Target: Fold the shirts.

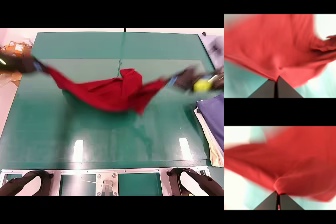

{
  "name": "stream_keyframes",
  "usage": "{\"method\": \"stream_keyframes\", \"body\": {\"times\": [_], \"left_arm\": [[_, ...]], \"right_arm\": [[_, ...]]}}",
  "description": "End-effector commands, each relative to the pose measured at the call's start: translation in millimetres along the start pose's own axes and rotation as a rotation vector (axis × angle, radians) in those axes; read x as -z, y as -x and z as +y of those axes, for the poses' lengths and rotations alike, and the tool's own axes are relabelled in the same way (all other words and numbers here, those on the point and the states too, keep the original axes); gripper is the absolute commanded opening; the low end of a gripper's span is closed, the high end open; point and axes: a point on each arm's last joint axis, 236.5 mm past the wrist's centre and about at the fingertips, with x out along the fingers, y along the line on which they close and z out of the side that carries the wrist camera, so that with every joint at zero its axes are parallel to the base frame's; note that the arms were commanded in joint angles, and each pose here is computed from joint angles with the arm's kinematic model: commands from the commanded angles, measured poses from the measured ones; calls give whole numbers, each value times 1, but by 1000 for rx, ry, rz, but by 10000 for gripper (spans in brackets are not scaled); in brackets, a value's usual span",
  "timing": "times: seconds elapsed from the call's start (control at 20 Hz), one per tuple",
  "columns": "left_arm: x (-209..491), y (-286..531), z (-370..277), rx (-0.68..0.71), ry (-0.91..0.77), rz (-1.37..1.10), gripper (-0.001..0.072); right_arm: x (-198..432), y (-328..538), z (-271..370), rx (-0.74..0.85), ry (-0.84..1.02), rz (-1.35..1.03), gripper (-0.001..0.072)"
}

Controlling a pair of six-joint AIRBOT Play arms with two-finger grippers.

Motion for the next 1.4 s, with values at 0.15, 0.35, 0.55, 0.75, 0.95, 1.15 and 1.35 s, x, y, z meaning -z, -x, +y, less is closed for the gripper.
{"method": "stream_keyframes", "body": {"times": [0.15, 0.35, 0.55, 0.75, 0.95, 1.15, 1.35], "left_arm": [[-136, 257, -150, -189, -397, -769, 20], [-122, 298, -161, -288, -431, -855, 20], [-120, 284, -134, -356, -399, -788, 21], [-115, 205, -72, -339, -285, -606, 21], [-95, 78, 8, -255, -171, -347, 21], [-57, -59, 78, -103, 2, -102, 21], [-3, -167, 151, -75, 170, 75, 21]], "right_arm": [[-119, 197, 190, -75, 324, -708, 15], [-97, 269, 267, -36, 514, -1015, 16], [-77, 294, 298, 22, 657, -1153, 16], [-118, 271, 231, 50, 510, -1045, 15], [-155, 165, 132, -30, 362, -762, 15], [-167, -10, 2, 88, 226, -542, 16], [-163, -132, -119, 190, 52, -400, 15]]}}
